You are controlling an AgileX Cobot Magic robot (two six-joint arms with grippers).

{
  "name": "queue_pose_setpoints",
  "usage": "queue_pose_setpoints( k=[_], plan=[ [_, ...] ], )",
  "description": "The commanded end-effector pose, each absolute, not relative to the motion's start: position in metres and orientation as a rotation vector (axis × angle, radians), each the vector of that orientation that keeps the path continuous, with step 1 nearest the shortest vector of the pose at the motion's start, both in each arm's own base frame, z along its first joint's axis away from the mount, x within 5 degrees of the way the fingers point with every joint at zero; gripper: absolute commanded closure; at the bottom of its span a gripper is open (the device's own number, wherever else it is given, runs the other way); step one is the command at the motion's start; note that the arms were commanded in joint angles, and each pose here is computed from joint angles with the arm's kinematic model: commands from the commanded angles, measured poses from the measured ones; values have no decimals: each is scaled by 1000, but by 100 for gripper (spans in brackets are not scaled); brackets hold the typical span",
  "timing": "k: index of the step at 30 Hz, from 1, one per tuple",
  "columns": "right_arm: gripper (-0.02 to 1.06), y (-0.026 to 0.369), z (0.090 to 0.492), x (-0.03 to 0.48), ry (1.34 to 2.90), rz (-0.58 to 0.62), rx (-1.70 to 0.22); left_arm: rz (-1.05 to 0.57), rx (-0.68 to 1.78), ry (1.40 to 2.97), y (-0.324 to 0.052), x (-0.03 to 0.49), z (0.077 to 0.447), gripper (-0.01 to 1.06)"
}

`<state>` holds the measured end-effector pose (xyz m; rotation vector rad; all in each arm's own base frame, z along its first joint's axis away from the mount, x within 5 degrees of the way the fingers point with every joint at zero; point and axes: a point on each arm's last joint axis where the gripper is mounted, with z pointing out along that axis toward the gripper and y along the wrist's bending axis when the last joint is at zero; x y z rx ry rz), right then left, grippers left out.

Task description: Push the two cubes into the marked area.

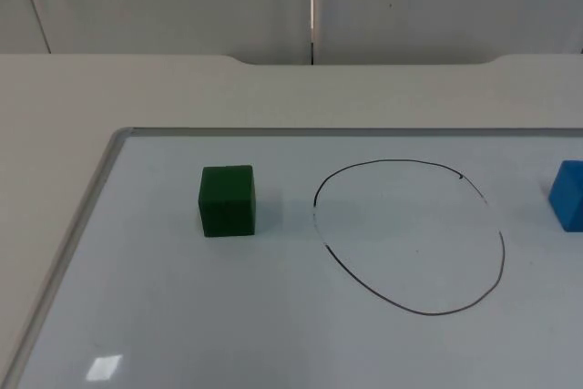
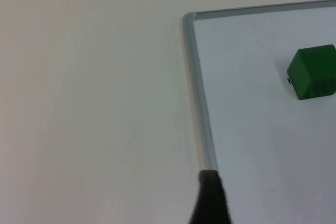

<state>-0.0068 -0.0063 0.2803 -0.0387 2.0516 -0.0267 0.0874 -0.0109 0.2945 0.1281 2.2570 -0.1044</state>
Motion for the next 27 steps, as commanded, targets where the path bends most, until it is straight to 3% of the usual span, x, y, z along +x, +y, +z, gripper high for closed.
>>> queue_pose_setpoints(
  k=[1,3,4,9,17,27],
  plan=[
    [-1,-6,280,-7,2046,-26,-35,-136,138,2240,-13,95,297,58],
    [-1,-6,280,-7,2046,-26,-35,-184,178,2226,-18,103,297,72],
    [-1,-6,280,-7,2046,-26,-35,-184,178,2226,-18,103,297,72],
    [-1,-6,280,-7,2046,-26,-35,-356,263,2227,-31,127,291,105],
    [-1,-6,280,-7,2046,-26,-35,-493,301,2284,-40,154,277,105],
    [-1,-6,280,-7,2046,-26,-35,-530,259,2275,-41,174,268,105]
  ],
)
